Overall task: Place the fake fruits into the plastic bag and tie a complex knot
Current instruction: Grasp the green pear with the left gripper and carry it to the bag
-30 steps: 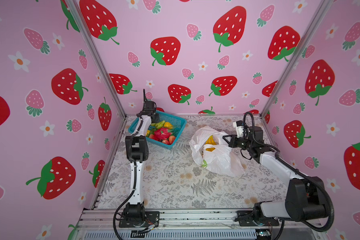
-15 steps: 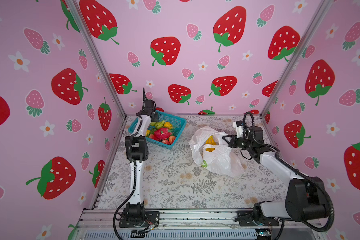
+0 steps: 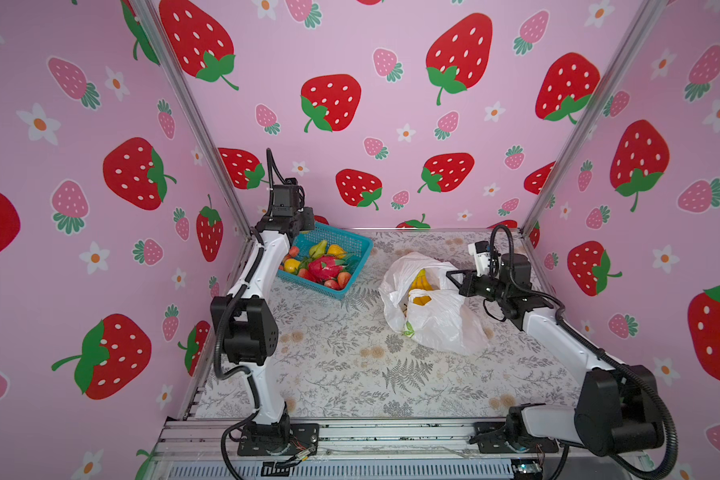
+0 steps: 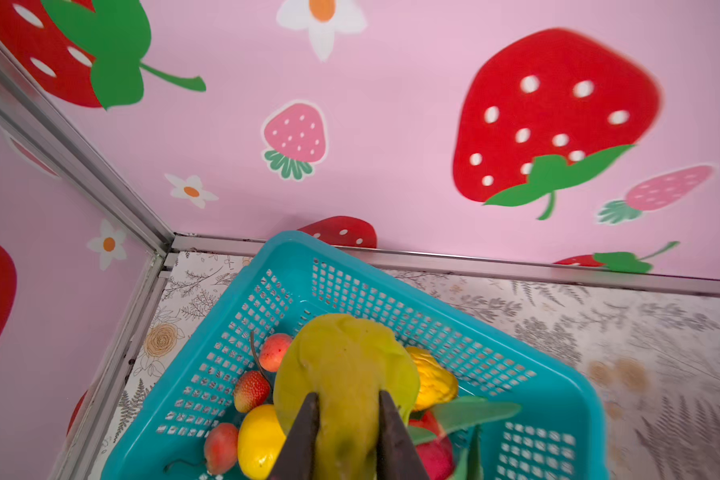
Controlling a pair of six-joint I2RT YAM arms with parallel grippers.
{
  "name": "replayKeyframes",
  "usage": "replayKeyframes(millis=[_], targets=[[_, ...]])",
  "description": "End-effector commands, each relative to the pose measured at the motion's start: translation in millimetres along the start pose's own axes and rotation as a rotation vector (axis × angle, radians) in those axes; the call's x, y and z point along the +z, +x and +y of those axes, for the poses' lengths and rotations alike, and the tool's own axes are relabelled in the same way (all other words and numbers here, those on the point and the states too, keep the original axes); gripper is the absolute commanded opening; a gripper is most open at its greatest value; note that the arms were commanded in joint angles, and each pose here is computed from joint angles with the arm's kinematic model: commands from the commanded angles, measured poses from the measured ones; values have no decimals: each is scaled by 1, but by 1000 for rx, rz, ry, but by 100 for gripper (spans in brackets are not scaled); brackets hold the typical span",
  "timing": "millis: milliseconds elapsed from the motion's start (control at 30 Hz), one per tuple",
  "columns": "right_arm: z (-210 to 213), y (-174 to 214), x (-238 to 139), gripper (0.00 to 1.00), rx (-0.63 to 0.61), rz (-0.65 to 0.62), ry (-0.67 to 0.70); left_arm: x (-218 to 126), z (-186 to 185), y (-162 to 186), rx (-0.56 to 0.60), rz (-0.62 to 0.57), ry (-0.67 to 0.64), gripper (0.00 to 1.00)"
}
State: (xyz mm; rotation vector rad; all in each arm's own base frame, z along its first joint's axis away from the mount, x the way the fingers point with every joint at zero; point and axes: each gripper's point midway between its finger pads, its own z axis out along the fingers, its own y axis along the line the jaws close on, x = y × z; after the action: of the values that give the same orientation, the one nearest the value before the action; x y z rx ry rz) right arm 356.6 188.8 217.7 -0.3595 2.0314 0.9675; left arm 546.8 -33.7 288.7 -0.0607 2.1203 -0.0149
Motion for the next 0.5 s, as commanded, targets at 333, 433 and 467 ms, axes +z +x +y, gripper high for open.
replayKeyframes(millis=[333, 433, 467], targets=[[3, -11, -2, 0, -9, -41, -13, -137, -113, 163, -17, 91, 350, 22], [3, -12, -2, 0, -12, -42, -13, -153, -131, 190, -8, 137, 428, 22], [2, -12, -2, 0, -11, -44, -8, -157, -142, 195, -12, 151, 478, 22]])
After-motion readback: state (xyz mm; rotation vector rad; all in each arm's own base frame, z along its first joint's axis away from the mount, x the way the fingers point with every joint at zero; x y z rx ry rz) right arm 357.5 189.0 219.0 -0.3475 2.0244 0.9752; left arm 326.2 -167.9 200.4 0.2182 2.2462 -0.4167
